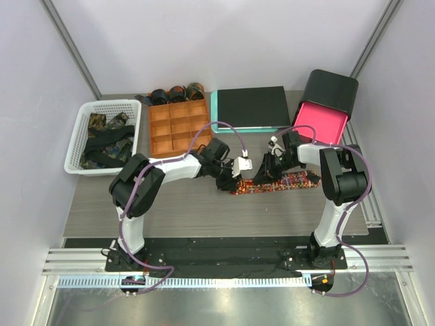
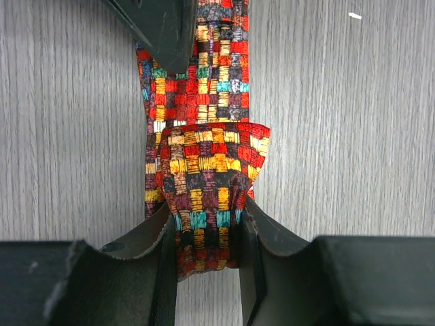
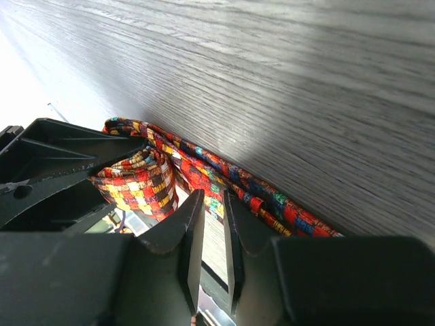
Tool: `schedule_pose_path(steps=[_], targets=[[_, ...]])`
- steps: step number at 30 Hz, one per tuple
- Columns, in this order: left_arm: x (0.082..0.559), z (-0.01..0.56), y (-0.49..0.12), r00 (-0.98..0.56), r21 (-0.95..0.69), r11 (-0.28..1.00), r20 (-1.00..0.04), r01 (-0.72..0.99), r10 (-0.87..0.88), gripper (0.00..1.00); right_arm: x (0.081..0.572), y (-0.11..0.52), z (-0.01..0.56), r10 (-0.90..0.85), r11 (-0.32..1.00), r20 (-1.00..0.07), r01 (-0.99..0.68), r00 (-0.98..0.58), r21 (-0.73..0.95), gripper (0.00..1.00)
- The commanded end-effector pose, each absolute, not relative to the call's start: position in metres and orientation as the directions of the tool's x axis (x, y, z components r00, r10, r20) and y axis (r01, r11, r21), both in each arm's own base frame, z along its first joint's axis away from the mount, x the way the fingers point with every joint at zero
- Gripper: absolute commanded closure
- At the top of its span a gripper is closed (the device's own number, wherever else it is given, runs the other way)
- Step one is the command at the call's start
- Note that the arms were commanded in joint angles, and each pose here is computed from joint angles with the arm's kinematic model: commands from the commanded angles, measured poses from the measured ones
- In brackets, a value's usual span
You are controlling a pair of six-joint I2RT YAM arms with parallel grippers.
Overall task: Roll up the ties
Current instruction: Roll the tie at the center of the board.
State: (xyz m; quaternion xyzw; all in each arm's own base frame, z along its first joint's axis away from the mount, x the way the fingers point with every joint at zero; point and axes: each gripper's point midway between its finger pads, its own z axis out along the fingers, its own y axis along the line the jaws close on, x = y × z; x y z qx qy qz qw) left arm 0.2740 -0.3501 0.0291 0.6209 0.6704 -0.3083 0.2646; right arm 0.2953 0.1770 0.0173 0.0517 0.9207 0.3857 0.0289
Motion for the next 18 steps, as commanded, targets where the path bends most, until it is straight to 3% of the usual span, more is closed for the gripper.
schedule_pose_path(steps=[1,6,11,18], targets=[[0.278,0.017,-0.334,-0.118,-0.083,0.084,-0.681,0.993,0.723,0.83,0.274,0.150,-0.015,0.118,0.817,0.026,0.112,-0.993,0.566,0.76],[0.271,-0.007,-0.318,-0.131,-0.116,0.077,-0.589,0.990,0.797,0.83,0.292,0.169,0.019,0.140,0.734,-0.047,0.072,-0.989,0.675,0.74],[0.270,-0.012,-0.318,-0.118,-0.107,0.068,-0.574,0.992,0.810,0.82,0.306,0.199,0.072,0.157,0.621,-0.148,-0.019,-0.977,0.783,0.71],[0.273,-0.012,-0.317,-0.118,-0.105,0.070,-0.568,0.992,0.814,0.80,0.292,0.223,0.068,0.103,0.607,-0.113,-0.027,-0.988,0.794,0.69]])
